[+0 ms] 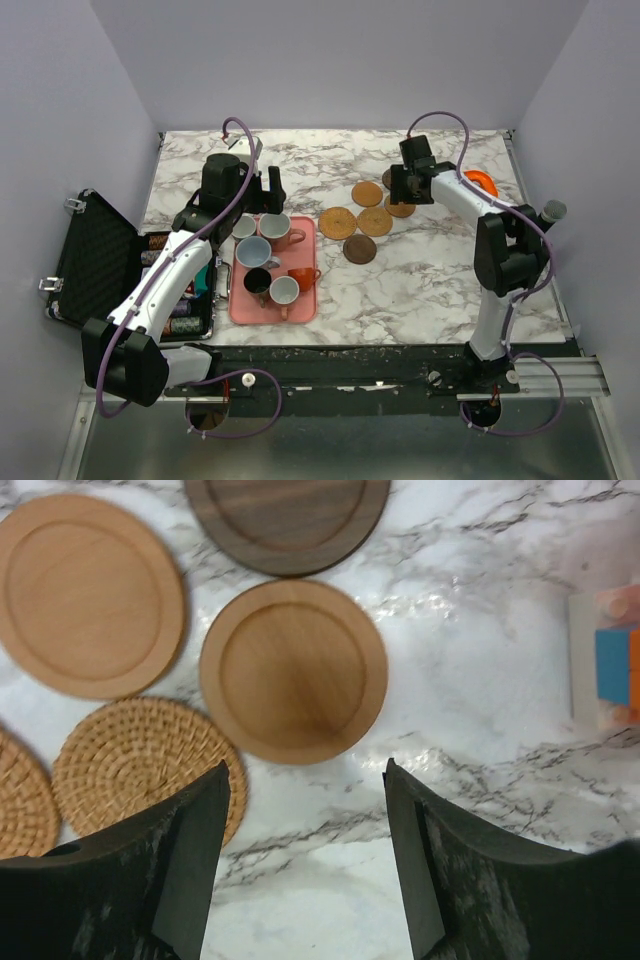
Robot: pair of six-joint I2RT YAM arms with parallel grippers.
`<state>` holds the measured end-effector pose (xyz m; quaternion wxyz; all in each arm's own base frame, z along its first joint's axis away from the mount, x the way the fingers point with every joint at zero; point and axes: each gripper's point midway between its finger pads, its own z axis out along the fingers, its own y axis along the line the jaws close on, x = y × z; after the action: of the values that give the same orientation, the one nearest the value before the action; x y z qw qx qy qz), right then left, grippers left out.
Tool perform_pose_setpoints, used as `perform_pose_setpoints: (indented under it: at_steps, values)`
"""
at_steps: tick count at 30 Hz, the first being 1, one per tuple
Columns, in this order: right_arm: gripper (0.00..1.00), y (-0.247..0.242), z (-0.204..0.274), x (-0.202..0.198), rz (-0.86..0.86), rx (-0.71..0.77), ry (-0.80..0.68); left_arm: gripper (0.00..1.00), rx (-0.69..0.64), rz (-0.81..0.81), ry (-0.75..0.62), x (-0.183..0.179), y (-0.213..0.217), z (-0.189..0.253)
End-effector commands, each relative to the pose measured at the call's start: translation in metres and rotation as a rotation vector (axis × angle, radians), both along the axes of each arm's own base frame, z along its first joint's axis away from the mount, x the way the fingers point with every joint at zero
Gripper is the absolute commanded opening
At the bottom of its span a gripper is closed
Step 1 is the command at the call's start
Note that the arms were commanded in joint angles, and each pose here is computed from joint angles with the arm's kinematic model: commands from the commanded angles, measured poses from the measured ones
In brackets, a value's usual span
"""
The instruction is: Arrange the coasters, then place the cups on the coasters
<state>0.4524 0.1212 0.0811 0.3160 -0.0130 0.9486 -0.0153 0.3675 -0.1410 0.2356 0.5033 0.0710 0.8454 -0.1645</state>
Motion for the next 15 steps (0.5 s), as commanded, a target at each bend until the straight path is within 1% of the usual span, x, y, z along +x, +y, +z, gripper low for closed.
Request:
perform_pose_setpoints:
  at_steps: [1,8,15]
  values:
    - [0.69,-0.02,-0.01,0.016,-0.052,-0.005,0.056,0.99,-0.009,-0.016,0.019,-0.004,-0.005,-0.004]
    - [0.65,-0.042,-0.03,0.028,-0.111,-0.124,0.14,0.99,-0.011,-0.022,0.017,-0.004,-0.007,-0.003]
    - [0.62,-0.046,-0.045,0.017,-0.114,-0.147,0.198,0.99,-0.015,-0.024,0.012,-0.006,-0.008,0.0]
